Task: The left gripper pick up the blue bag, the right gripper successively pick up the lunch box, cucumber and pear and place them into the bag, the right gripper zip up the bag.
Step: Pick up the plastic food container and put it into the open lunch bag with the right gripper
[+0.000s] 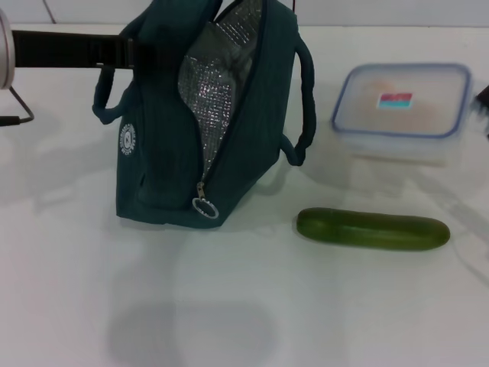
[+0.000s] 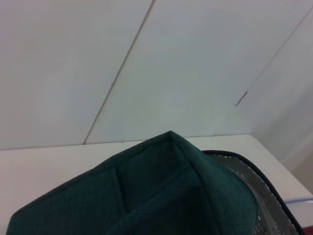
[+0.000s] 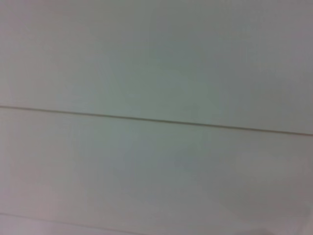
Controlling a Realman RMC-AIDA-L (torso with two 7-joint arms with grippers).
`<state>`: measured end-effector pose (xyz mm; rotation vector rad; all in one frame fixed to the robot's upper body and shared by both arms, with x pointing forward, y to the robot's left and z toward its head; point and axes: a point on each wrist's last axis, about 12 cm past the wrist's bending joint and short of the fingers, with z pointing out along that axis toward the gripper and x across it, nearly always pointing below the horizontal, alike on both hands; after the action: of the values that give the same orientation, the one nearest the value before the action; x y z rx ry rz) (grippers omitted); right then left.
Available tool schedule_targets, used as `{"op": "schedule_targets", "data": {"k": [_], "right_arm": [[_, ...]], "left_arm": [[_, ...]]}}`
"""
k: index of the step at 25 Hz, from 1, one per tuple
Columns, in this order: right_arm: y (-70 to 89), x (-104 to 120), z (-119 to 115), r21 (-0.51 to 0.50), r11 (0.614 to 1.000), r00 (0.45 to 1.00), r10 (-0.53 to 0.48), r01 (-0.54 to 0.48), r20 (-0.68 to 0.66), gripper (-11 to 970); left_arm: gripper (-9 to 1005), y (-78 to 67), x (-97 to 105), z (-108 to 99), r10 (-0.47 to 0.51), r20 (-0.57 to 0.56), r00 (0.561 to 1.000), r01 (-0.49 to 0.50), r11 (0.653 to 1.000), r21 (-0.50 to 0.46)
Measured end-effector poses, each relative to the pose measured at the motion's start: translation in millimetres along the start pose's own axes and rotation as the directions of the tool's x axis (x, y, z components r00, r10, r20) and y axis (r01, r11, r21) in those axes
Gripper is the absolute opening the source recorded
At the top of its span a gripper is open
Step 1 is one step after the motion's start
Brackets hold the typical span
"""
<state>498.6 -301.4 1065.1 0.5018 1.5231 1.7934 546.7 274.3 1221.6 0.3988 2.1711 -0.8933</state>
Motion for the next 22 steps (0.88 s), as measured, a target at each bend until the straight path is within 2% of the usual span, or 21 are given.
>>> {"op": "schedule_targets", "data": {"k": [9,18,22], "right_arm": [[14.7,1,4,-0.150,0.988,0.999,0.045,-0.041,0.020,97],[39.4,5,37,-0.357,0.932,0.996,0.026,-0.056,-0.090,96],[42.8,4,50,-0.376,0.925,0.994,0.014,-0.055,-0.111,96]], "left_arm": [[54,2.5,0,2,-0.020,0.002,1.000,0.020,1.000,0.009],[54,-4.9,-3,11,-0.005,-0.013,1.000,0.006,0.999,0.049],[54,-9.7,-5,16,0.004,-0.024,1.000,-0.003,0.997,0.077]]}}
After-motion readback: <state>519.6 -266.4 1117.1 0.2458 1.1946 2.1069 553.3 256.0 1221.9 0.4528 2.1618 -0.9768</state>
